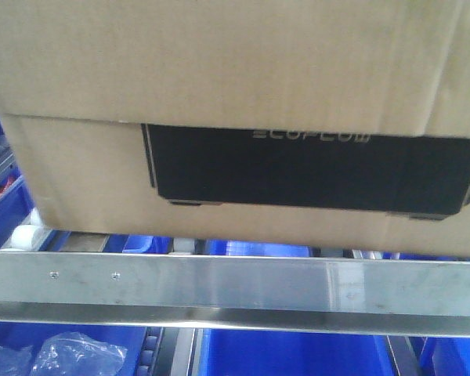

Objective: Grab box from left shelf to table start
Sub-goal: 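Close both grippers on the side walls and lift the box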

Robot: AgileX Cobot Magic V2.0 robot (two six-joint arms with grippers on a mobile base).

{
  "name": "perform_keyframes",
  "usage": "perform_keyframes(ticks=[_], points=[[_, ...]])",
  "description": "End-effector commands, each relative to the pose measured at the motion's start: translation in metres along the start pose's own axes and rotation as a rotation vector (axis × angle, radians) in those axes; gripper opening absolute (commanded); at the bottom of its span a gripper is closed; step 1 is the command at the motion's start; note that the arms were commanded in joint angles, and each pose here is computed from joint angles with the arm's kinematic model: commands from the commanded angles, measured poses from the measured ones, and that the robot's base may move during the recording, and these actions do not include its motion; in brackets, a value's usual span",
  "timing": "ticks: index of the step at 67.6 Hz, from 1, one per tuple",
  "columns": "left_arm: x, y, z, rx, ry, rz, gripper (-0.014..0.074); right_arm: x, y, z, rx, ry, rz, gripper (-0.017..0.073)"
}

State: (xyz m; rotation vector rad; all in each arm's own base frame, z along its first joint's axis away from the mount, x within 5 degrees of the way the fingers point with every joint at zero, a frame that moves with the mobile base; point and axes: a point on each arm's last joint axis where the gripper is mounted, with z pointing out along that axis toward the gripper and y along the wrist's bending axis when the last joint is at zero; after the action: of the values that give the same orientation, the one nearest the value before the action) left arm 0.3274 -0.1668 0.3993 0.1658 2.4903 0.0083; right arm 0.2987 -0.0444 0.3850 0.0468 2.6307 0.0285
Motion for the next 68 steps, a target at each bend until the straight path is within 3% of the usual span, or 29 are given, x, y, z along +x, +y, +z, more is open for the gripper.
perform_keyframes(ticks=[1, 29, 47, 68], points=[[0.004, -0.008, -0.06, 0.144, -0.105, 0.087, -0.0092, 0.001, 0.003, -0.047, 0.03, -0.179, 0.009, 0.0057], [0.025, -0.017, -0.103, 0.21, -0.152, 0.091, -0.0092, 0.047, 0.018, -0.088, -0.022, -0.248, 0.015, 0.0057], [0.051, 0.003, -0.127, 0.221, -0.198, 0.08, -0.0092, 0.077, 0.037, -0.112, -0.066, -0.311, -0.041, 0.0057], [0.101, 0.033, -0.147, 0.292, -0.246, 0.066, -0.0092, 0.113, 0.042, -0.125, -0.088, -0.339, -0.017, 0.0057]])
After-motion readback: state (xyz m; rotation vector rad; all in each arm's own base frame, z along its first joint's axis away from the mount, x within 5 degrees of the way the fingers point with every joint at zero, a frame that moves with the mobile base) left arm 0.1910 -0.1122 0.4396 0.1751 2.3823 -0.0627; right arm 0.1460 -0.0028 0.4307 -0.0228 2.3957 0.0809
